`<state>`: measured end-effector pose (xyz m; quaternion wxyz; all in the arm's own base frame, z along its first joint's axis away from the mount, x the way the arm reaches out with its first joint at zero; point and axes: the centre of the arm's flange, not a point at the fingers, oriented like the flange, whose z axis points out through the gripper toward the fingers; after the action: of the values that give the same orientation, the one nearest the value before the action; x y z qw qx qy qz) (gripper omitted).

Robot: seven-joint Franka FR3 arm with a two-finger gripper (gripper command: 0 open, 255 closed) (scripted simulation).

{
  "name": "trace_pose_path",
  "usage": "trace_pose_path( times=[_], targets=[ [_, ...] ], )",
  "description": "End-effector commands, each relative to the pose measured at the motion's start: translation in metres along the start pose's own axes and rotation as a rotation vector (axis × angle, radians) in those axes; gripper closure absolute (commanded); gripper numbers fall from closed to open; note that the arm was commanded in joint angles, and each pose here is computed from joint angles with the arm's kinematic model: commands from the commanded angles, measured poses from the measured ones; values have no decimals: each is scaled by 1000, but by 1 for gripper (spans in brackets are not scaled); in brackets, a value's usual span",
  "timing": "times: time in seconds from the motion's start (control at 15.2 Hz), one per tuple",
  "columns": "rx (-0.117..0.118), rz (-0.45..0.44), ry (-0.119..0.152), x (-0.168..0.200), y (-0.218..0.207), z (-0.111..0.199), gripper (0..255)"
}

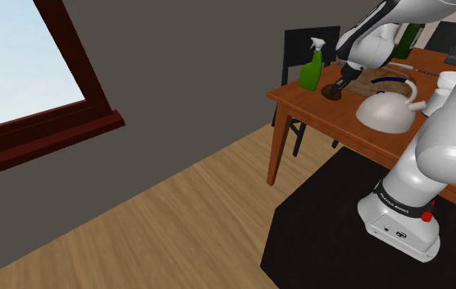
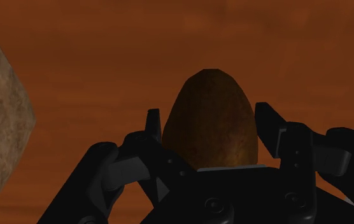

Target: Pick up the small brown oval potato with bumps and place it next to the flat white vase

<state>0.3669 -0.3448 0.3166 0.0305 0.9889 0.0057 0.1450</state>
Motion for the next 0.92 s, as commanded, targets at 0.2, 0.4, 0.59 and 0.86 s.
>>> trace_pose_path(
  times=[0.2, 0.4, 0.59, 0.86],
  targets=[
    [0, 0, -1, 0, 0, 0, 255],
    [0, 0, -1, 0, 0, 0, 255],
    [0, 0, -1, 1, 0, -5, 255],
    [0, 0, -1, 7, 1, -25, 255]
  ],
)
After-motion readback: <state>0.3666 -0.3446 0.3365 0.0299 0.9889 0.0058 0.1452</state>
